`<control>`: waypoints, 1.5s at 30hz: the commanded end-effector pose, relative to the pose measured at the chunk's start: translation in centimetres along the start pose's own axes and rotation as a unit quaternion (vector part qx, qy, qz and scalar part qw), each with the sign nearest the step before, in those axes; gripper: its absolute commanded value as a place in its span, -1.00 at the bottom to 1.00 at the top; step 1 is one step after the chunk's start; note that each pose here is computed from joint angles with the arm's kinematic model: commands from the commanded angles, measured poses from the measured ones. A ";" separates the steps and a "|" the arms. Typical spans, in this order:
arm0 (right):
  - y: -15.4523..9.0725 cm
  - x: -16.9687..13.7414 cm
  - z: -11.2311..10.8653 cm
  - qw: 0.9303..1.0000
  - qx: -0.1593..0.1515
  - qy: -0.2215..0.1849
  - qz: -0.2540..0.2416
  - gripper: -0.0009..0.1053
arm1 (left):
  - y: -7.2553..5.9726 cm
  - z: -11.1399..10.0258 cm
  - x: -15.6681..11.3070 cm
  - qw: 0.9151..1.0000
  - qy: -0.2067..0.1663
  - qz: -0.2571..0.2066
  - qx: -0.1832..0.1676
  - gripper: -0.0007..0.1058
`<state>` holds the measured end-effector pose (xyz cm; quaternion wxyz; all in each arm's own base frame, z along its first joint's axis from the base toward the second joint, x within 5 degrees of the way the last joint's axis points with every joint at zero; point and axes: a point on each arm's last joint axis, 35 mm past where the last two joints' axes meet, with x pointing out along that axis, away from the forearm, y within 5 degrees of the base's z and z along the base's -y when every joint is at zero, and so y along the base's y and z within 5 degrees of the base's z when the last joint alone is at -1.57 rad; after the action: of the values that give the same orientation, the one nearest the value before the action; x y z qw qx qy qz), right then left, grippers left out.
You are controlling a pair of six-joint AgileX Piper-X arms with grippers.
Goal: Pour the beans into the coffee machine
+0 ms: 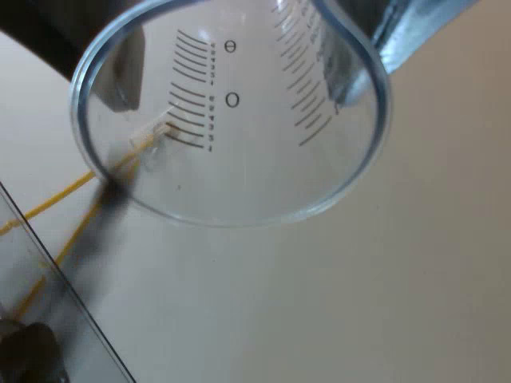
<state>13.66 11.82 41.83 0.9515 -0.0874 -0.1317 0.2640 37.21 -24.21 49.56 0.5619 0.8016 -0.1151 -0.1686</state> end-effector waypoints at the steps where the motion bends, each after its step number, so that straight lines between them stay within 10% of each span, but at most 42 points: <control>1: -0.3 -0.2 0.9 1.000 0.000 -0.020 -0.005 0.13 | 0.7 -0.2 -0.5 1.000 0.001 0.017 0.000 -0.77; 22: -0.3 -0.2 0.9 1.000 0.000 -0.020 -0.005 0.13 | 0.7 -0.2 -0.5 1.000 0.007 0.015 0.006 -0.77; 32: -0.3 -0.2 0.9 1.000 0.000 -0.020 -0.005 0.13 | 1.5 -1.0 -1.7 0.986 0.037 0.022 -0.158 -0.77; 36: -0.3 -0.2 0.9 1.000 0.000 -0.020 -0.005 0.13 | 1.9 -1.6 -2.4 0.968 0.082 0.028 -0.236 -0.77; 41: -0.3 -0.2 0.9 1.000 0.000 -0.020 -0.005 0.13 | 2.1 -2.4 -3.2 0.910 0.165 0.053 -0.376 -0.77; 45: -0.3 -0.2 0.9 1.000 0.000 -0.020 -0.005 0.13 | 1.9 -2.6 -3.9 0.883 0.188 0.043 -0.427 -0.77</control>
<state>13.66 11.82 41.83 0.9515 -0.0874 -0.1317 0.2640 35.45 -21.60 51.74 0.8511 0.5219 0.0427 -0.0369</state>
